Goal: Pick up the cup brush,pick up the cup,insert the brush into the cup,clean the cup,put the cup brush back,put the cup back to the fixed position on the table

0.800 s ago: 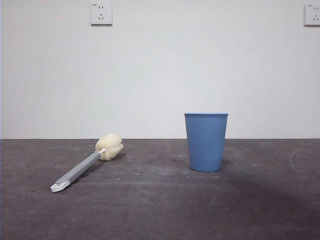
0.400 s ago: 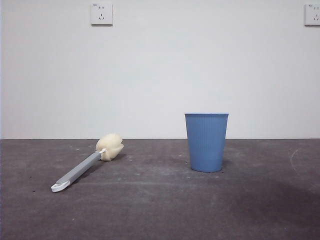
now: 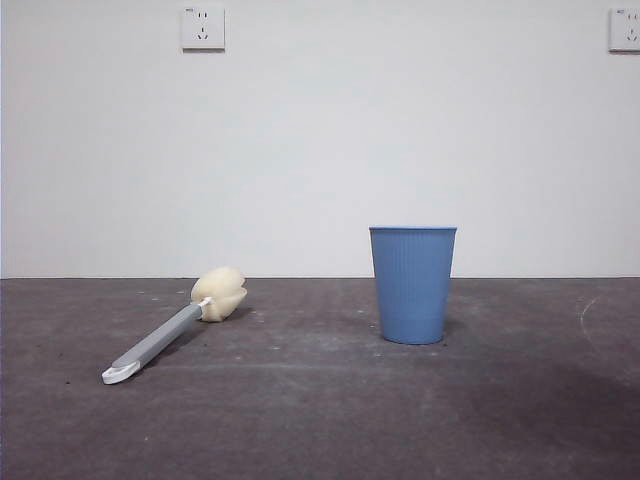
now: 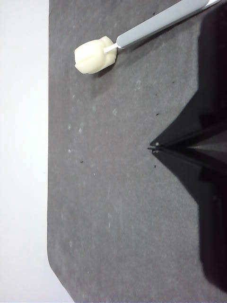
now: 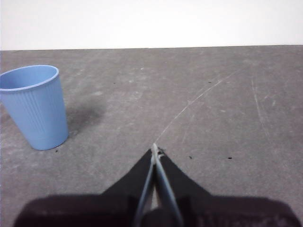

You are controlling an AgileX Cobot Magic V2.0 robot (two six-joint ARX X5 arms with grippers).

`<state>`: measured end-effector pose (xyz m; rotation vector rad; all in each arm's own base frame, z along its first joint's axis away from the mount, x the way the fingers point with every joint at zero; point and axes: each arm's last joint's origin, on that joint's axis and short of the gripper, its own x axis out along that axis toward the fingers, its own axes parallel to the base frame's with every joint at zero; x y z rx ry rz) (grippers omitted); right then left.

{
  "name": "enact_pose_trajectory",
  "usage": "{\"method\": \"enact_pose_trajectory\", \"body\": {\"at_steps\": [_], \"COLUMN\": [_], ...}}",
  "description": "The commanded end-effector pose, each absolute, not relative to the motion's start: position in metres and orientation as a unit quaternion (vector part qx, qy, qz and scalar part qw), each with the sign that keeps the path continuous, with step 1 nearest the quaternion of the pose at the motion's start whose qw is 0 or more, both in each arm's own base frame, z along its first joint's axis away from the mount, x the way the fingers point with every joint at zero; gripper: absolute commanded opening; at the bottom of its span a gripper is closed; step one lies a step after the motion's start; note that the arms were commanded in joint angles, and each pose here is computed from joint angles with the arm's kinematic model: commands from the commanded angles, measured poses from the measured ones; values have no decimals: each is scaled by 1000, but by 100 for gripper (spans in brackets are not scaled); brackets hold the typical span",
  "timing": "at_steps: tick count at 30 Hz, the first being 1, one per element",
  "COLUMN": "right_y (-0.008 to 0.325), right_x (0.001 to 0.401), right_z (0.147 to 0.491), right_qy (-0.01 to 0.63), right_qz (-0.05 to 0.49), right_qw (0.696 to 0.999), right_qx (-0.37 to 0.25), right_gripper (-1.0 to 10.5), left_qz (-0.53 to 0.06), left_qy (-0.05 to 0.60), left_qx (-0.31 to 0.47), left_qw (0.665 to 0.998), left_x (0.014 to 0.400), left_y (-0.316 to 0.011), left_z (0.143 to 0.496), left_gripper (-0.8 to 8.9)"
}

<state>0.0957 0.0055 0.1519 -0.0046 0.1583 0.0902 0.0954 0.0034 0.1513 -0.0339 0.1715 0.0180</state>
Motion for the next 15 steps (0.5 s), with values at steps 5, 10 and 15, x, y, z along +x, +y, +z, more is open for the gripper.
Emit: {"method": "enact_pose_trajectory", "body": {"at_steps": [5, 10, 15], "right_y": [5, 5, 5], "right_x": [96, 96, 96], "right_z": [148, 148, 148], "right_qy": [89, 89, 89], "right_qz": [42, 42, 42], "right_qw": [995, 995, 995], "right_qx": [6, 6, 6], "right_gripper": [1, 1, 1], "left_qz": [10, 10, 10], "left_qy": [88, 88, 88], "left_qx": [-20, -20, -20], "left_qw": [996, 996, 996], "left_x": [96, 96, 96], "left_y": [4, 4, 4], "left_z": [147, 147, 147], "left_gripper": [-3, -3, -3]}}
